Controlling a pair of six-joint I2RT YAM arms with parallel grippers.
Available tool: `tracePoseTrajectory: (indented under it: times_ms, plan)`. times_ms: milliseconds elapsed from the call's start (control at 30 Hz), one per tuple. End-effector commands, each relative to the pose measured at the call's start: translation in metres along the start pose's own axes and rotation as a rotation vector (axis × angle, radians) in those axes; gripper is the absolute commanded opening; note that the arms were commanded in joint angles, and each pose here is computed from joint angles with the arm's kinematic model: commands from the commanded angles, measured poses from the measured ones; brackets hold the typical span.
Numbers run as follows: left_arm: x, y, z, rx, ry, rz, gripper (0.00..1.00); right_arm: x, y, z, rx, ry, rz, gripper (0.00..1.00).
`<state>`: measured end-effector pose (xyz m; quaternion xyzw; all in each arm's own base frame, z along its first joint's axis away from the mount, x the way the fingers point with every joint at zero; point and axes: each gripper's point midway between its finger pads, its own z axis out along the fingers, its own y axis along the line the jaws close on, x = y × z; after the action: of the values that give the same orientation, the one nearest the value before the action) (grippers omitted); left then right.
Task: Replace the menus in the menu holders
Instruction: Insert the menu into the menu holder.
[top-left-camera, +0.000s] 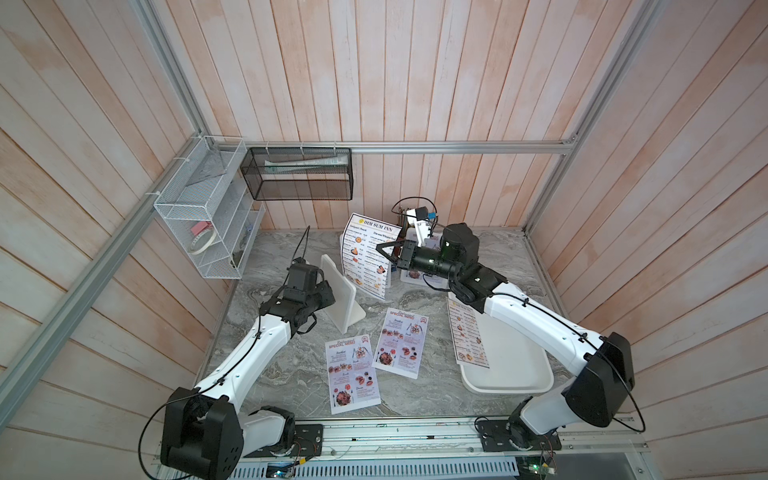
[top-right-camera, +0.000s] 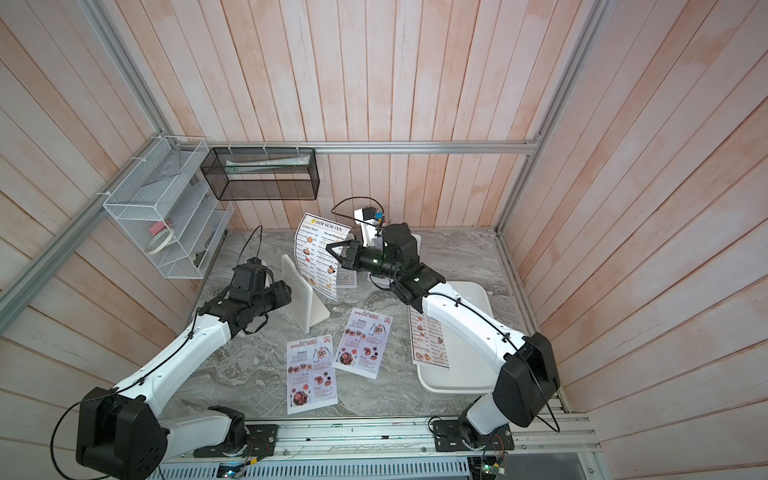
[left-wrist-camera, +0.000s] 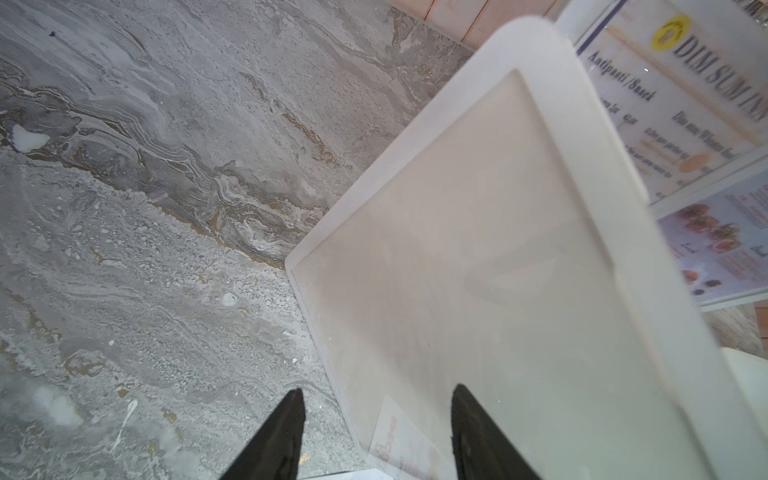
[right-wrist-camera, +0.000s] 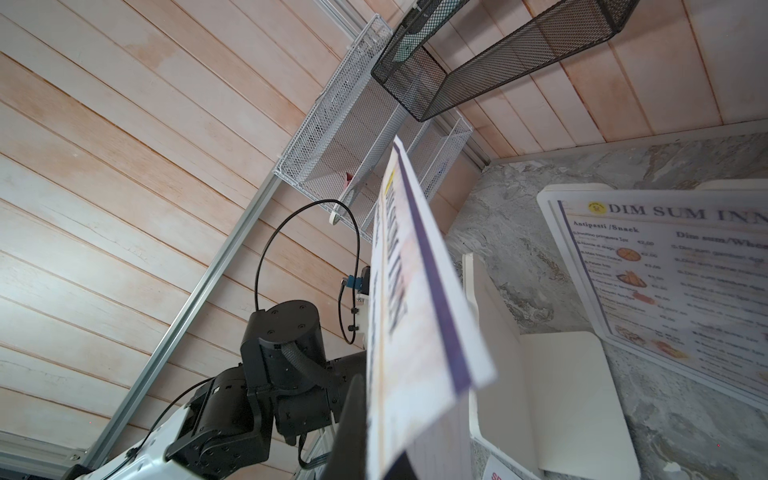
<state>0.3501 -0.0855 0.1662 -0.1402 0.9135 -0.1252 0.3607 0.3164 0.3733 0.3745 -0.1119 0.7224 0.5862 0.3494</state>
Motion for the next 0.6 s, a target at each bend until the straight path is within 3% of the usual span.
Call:
tracePoseTrajectory:
  times_ms: [0,567]
  plan:
    - [-0.012,-0.005,-0.007,0.004,-0.034,0.015,0.59,-0.007,0.016,-0.001,-0.044,-0.011,-0.035,0.00]
    - [-0.014,-0.007,-0.005,0.001,-0.029,0.012,0.59,-0.006,0.024,-0.002,-0.078,-0.003,-0.044,0.00]
